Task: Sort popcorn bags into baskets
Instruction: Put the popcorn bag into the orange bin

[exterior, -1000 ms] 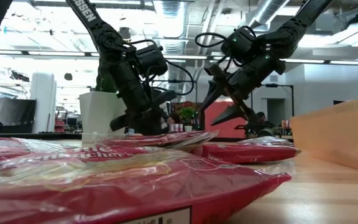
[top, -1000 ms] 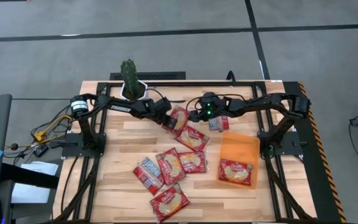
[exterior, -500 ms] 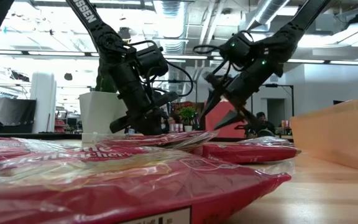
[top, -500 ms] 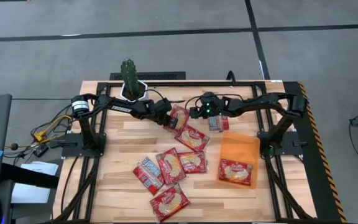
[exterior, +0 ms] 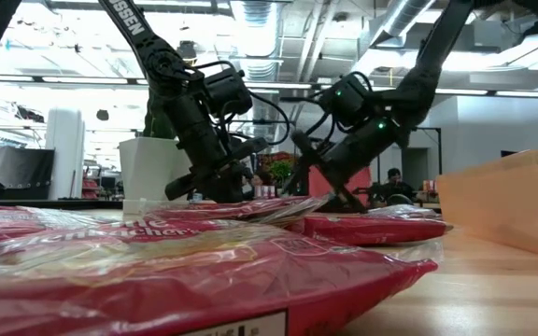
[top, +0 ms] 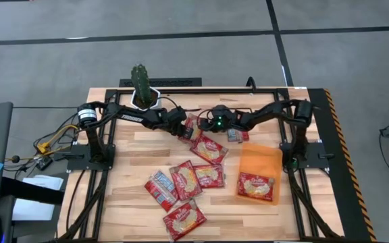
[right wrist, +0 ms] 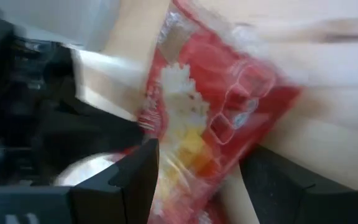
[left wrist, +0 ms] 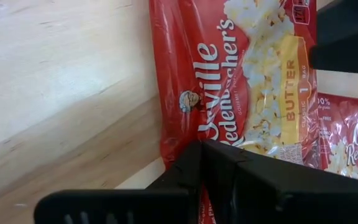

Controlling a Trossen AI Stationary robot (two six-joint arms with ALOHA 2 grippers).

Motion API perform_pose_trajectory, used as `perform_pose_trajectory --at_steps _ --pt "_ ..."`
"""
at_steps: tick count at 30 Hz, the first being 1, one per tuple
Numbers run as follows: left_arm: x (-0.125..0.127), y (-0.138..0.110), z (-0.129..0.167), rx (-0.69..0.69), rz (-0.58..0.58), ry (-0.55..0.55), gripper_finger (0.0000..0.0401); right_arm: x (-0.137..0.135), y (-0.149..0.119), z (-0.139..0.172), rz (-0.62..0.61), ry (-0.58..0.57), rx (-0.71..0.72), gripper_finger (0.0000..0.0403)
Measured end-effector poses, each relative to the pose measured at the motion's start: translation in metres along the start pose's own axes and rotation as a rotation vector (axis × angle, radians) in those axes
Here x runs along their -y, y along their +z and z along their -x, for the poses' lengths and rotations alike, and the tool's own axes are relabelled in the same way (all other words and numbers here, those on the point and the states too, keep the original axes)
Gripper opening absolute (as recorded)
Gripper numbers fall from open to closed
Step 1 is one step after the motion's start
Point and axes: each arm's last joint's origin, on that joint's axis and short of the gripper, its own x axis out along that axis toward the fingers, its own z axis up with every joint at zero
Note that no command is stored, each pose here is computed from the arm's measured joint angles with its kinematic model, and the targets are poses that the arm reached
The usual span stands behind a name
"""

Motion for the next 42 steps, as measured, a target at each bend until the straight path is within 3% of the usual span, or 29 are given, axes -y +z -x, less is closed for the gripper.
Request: perform_pose_trajectory --at_steps 4,7,16,25,32,36,42 --pt "0.002 0.001 0.0 0.012 0.005 -0.024 0.0001 -0.003 0.003 -0.011 -0.003 0.029 -0.005 0.0239" --pt "0.002 0.001 0.0 0.008 0.007 -0.024 0.0001 -0.007 0.005 -0.012 0.009 0.003 -0.029 0.021" --pt "0.003 0.004 0.007 -0.011 0.022 -0.074 0.0008 -0.011 0.007 -0.004 0.058 -0.007 -0.057 0.002" --pt "0.017 0.013 0.071 0.038 -0.028 -0.227 0.0062 -0.032 0.033 0.037 0.137 0.046 -0.054 0.0016" --pt "0.023 0.017 0.136 0.185 -0.041 -0.338 0.0082 -0.043 0.059 0.116 0.322 0.078 -0.141 0.0016" --pt "0.023 0.018 0.164 0.306 -0.058 -0.347 0.0083 -0.032 0.055 0.17 0.437 0.025 -0.29 0.0017" --pt "0.021 0.018 0.179 0.418 -0.089 -0.3 0.0083 -0.02 0.022 0.23 0.669 -0.038 -0.526 0.0018"
